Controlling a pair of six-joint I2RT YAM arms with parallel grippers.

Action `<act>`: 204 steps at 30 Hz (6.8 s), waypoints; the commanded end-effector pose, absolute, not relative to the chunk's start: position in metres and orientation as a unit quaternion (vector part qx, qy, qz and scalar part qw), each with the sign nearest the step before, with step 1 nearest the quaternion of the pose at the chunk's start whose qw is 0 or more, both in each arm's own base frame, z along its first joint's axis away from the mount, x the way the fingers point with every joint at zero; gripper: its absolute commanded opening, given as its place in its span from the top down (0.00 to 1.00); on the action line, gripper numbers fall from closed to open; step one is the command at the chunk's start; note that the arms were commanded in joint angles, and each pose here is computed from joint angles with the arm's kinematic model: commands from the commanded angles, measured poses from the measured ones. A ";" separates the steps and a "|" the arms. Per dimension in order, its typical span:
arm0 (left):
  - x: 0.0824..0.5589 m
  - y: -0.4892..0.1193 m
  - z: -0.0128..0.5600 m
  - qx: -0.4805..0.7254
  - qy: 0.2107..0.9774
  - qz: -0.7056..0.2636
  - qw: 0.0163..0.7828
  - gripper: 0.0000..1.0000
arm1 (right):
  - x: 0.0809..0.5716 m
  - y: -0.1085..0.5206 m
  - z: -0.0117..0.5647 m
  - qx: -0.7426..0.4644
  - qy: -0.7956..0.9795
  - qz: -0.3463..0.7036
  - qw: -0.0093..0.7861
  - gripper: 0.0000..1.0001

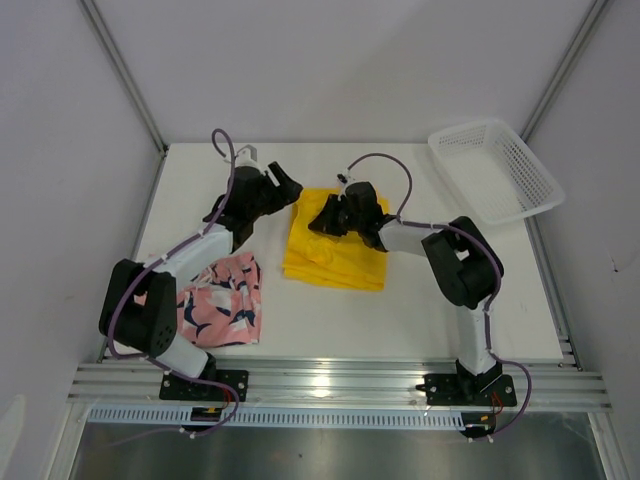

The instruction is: Fold and stack the shorts

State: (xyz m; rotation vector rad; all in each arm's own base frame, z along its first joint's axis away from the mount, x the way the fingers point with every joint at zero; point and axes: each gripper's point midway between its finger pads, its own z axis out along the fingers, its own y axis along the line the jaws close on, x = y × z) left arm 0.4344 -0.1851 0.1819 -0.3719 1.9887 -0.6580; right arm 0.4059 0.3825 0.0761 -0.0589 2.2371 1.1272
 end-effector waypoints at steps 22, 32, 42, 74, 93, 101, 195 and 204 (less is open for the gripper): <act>0.405 -0.250 0.184 -0.088 0.798 -0.382 0.459 0.57 | 0.451 0.345 0.146 -0.009 0.765 0.564 0.312 0.92; 0.354 -0.227 0.147 -0.071 0.812 -0.384 0.434 0.76 | 0.435 0.372 0.157 -0.055 0.707 0.644 0.287 0.92; 0.362 -0.230 0.125 -0.074 0.813 -0.411 0.405 0.80 | 0.437 0.404 0.140 -0.059 0.711 0.649 0.263 0.92; 0.348 -0.218 0.036 -0.093 0.890 -0.300 0.330 0.85 | 0.492 0.388 0.154 -0.093 0.776 0.503 0.370 0.59; 0.306 -0.240 0.110 -0.053 0.872 -0.309 0.377 0.19 | 0.485 0.198 0.127 0.017 0.895 0.259 0.362 0.04; 0.262 -0.266 0.077 -0.087 0.874 -0.325 0.350 0.01 | 0.475 0.186 0.094 0.072 0.894 0.276 0.346 0.11; 0.245 -0.241 0.040 0.138 0.925 -0.252 0.247 0.95 | 0.282 0.154 0.094 0.062 0.911 0.290 0.287 0.00; 0.226 -0.236 0.033 0.124 0.918 -0.281 0.253 0.13 | 0.245 0.148 0.084 0.093 0.914 0.298 0.259 0.00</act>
